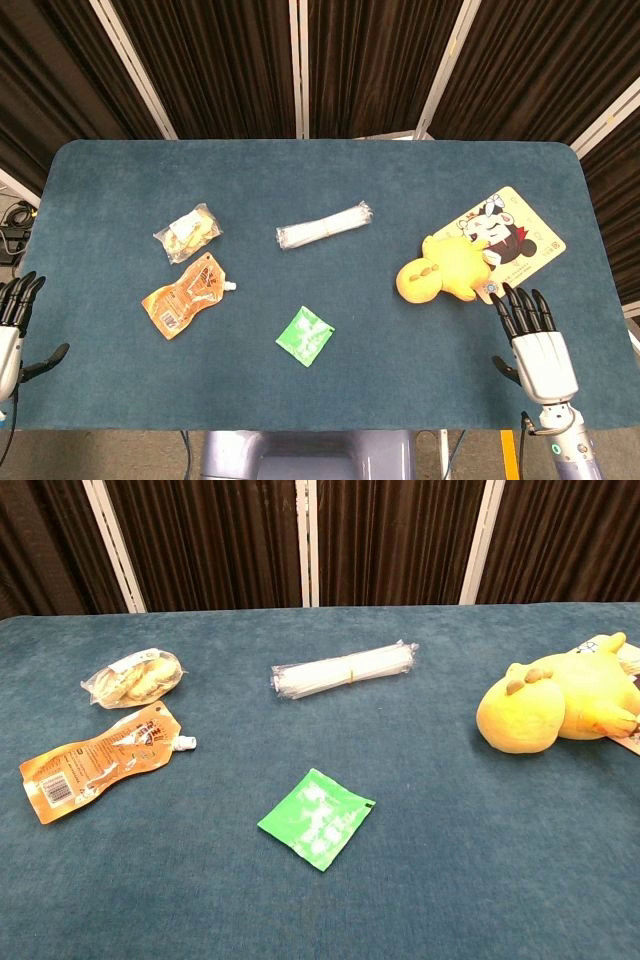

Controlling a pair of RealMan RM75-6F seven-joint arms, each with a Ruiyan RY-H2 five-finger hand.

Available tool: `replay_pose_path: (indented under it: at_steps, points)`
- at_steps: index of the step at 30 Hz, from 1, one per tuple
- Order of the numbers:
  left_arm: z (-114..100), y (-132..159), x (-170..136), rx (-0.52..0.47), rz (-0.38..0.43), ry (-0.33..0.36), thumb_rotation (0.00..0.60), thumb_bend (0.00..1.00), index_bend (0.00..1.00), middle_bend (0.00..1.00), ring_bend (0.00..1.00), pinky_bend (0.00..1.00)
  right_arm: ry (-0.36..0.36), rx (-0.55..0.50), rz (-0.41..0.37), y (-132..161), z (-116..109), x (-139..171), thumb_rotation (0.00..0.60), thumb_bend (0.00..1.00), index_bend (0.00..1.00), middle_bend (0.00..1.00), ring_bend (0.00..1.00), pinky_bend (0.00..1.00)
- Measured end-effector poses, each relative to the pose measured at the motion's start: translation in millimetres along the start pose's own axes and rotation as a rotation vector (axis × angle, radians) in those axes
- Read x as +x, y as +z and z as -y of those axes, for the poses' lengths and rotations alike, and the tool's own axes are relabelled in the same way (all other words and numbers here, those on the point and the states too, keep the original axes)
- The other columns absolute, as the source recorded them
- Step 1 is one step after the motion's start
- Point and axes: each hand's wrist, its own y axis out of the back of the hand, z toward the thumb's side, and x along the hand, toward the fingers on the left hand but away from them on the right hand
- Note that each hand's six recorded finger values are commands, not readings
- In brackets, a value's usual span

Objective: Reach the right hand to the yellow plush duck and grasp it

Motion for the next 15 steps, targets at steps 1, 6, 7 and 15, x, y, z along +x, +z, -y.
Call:
replay_pose_path:
  at_steps: [1, 6, 7, 15]
  points:
    - [-0.1, 0.0, 0.0, 0.000, 0.000, 0.000, 0.600, 0.21, 0.00, 0.00, 0.00, 0.00, 0.000, 0.001, 0.002, -1.4, 0.0, 0.0, 0.600, 0.21, 0.00, 0.00, 0.00, 0.00]
    - [-0.9, -0.7, -0.1, 0.001, -0.002, 0.003, 0.600, 0.21, 0.00, 0.00, 0.00, 0.00, 0.007, -0.003, 0.006, -4.8, 0.7, -0.1, 0.600, 0.21, 0.00, 0.00, 0.00, 0.00]
    - [-1.3, -0.8, -0.2, 0.000, -0.003, 0.004, 0.600, 0.21, 0.00, 0.00, 0.00, 0.00, 0.008, -0.003, 0.006, -5.2, 0.7, -0.1, 0.600, 0.21, 0.00, 0.00, 0.00, 0.00]
    - [-4.3, -1.2, -0.5, -0.005, -0.002, 0.013, 0.600, 0.21, 0.00, 0.00, 0.00, 0.00, 0.019, -0.014, 0.011, -7.1, 1.0, -0.5, 0.600, 0.21, 0.00, 0.00, 0.00, 0.00]
